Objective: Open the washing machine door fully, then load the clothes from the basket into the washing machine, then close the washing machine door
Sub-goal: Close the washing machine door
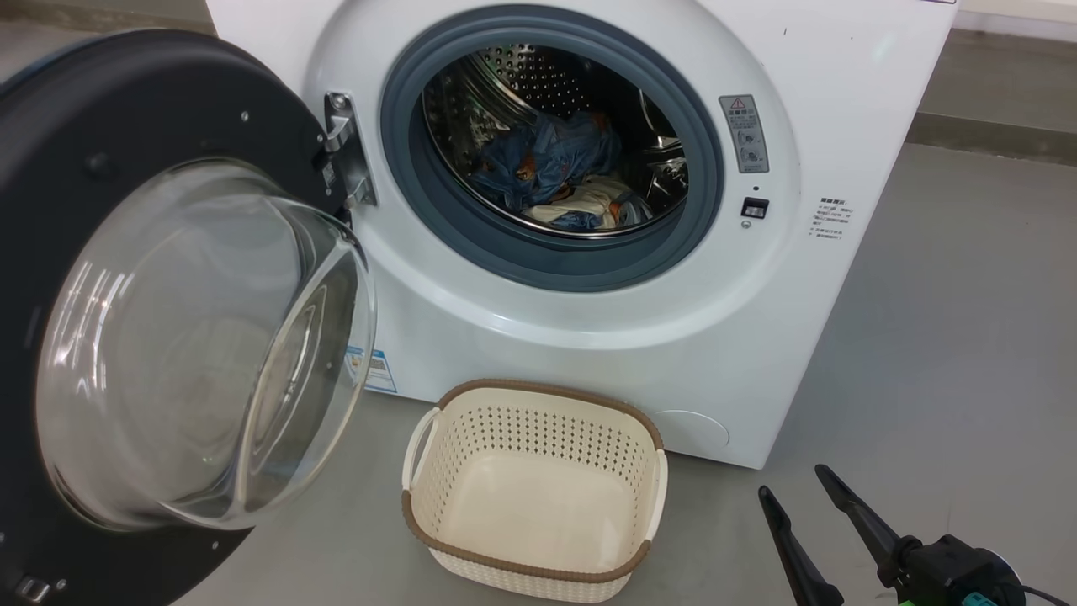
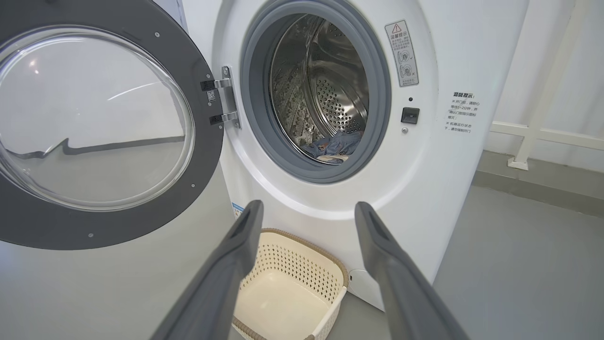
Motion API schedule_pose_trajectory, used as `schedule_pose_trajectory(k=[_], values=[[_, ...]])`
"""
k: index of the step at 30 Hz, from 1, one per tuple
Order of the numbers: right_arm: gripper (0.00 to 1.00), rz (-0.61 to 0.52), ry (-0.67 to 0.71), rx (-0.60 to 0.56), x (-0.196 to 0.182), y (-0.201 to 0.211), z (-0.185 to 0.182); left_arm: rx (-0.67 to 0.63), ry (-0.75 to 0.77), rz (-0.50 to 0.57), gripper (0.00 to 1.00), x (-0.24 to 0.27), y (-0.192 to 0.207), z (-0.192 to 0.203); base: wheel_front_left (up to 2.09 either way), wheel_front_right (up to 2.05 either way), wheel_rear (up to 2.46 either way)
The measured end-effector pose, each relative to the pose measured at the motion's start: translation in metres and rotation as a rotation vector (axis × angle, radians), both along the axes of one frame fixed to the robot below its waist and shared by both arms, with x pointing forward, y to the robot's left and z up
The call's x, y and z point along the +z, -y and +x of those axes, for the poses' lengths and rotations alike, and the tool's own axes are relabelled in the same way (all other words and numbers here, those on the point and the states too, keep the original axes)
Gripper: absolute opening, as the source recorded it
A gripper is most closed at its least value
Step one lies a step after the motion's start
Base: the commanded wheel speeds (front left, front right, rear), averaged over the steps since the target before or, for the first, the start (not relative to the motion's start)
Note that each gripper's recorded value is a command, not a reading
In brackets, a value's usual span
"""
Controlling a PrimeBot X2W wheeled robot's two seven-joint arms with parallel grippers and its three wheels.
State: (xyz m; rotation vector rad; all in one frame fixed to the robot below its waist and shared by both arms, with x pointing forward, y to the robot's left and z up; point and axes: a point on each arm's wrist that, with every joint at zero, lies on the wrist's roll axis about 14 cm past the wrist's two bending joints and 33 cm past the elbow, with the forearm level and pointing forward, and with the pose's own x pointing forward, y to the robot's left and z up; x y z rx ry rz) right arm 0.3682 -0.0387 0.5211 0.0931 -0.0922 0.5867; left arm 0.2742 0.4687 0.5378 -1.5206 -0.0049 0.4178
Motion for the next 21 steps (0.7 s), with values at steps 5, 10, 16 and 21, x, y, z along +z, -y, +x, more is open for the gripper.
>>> schedule_pose_trajectory(k=[5, 10, 16, 21], values=[[1.00, 0.004, 0.000, -0.003, 0.001, 0.000, 0.002, -0.084, 0.000, 0.013, 0.00, 0.008, 0.013, 0.002, 0.00, 0.00, 0.00], [1.00, 0.007, -0.001, -0.005, 0.000, 0.000, 0.003, -0.148, 0.006, 0.022, 0.00, 0.016, 0.026, 0.004, 0.00, 0.00, 0.00], [1.00, 0.012, -0.004, 0.002, 0.000, -0.004, 0.004, -0.218, 0.012, 0.032, 0.00, 0.023, 0.044, 0.006, 0.00, 0.00, 0.00], [1.00, 0.021, -0.010, 0.007, 0.000, -0.008, 0.004, -0.283, 0.013, 0.041, 0.00, 0.028, 0.062, 0.009, 0.00, 0.00, 0.00]])
